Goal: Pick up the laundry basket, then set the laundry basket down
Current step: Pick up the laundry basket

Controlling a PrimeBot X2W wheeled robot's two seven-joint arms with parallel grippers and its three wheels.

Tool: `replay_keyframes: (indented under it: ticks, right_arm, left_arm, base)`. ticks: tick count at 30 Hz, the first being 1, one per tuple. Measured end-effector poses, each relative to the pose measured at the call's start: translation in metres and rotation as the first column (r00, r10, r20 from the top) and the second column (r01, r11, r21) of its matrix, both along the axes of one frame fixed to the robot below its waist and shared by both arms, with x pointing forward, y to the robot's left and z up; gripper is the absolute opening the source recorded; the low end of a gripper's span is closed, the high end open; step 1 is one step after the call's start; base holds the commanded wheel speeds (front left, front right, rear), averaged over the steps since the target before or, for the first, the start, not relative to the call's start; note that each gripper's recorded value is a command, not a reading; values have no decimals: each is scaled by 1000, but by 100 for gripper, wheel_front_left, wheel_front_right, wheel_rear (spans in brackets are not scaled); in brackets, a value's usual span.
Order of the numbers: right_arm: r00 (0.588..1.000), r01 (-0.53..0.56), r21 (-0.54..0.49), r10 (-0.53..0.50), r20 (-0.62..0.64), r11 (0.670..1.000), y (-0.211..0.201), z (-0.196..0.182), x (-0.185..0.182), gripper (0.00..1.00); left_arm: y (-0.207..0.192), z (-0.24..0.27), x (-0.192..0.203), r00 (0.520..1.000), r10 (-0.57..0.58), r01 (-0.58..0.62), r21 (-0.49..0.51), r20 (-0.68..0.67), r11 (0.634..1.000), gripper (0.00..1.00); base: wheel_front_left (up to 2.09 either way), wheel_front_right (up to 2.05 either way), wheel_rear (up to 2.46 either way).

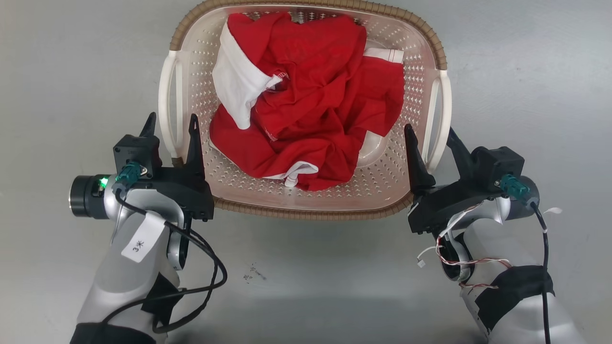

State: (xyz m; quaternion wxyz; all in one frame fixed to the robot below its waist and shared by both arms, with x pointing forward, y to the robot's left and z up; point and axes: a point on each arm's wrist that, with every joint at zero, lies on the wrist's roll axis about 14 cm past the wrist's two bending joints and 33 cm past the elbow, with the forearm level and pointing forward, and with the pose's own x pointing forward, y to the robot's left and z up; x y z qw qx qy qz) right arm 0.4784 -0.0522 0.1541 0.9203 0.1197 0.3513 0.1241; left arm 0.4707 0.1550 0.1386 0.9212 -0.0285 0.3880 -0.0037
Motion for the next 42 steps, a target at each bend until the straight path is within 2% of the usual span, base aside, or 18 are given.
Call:
replay_keyframes:
  ticks: [9,10,11,15,16,22,24,26,29,31,34,36,38,40,41,42]
  right_arm:
    - [999,10,13,-10,-35,1000,6,-8,-1,100]
    - [999,8,15,-8,-36,1000,7,-8,-1,100]
    - [999,8,19,-7,-36,1000,8,-8,0,100]
    - [999,2,16,-1,-47,1000,10,-10,-2,100]
    - [999,0,15,1,-50,1000,10,-11,-2,100]
    - [999,-1,14,2,-46,1000,12,-10,5,95]
    - [999,-4,12,5,-53,1000,12,-12,4,88]
    - [998,-8,7,8,-56,1000,11,-12,3,83]
    - [999,-9,10,9,-51,1000,12,-11,6,77]
    - [998,-8,5,8,-59,1000,11,-12,4,75]
    - [998,-10,-2,10,-65,1000,10,-14,3,70]
    - [998,-10,-6,10,-66,1000,9,-14,4,63]
    - [998,-12,-10,12,-65,1000,8,-14,5,49]
    - [998,-11,-16,10,-69,1000,7,-15,4,41]
    - [998,-12,-18,11,-70,1000,7,-15,4,32]
    - [997,-13,-19,11,-70,1000,6,-14,4,10]
  left_arm:
    - [-3,-9,-6,999,-23,22,-13,-42,1000,100]
    - [-3,-10,-8,998,-24,24,-12,-50,1000,95]
    - [-4,-11,-10,998,-29,28,-18,-57,999,95]
    - [-8,-14,-10,997,-46,44,-29,-68,999,48]
    - [-10,-14,-9,996,-52,50,-36,-67,998,43]
    - [-12,-16,-10,995,-61,57,-44,-81,997,33]
    - [-13,-17,-10,995,-60,56,-45,-85,997,28]
    - [-14,-18,-9,994,-65,60,-52,-87,997,20]
    - [-16,-18,-7,994,-66,62,-58,-86,996,13]
    - [-17,-18,-7,994,-68,62,-64,-88,996,12]
    - [-19,-18,-6,994,-74,68,-66,-86,995,2]
    - [-19,-18,-4,993,-77,71,-66,-87,995,0]
    - [-20,-19,-5,993,-80,73,-72,-89,995,0]
    - [-22,-19,-5,992,-87,80,-76,-90,994,0]
    - [-23,-19,-5,992,-87,80,-79,-88,994,0]
    - [-23,-19,-5,992,-87,80,-81,-88,993,0]
  base:
    - [0,0,0]
    - [0,0,0]
    - [0,0,0]
    - [0,0,0]
    - [0,0,0]
    - [0,0,0]
    - [0,0,0]
    - [0,0,0]
    - [0,0,0]
    - [0,0,0]
    - [0,0,0]
    - [0,0,0]
    - [0,0,0]
    - [0,0,0]
    - [0,0,0]
    - [0,0,0]
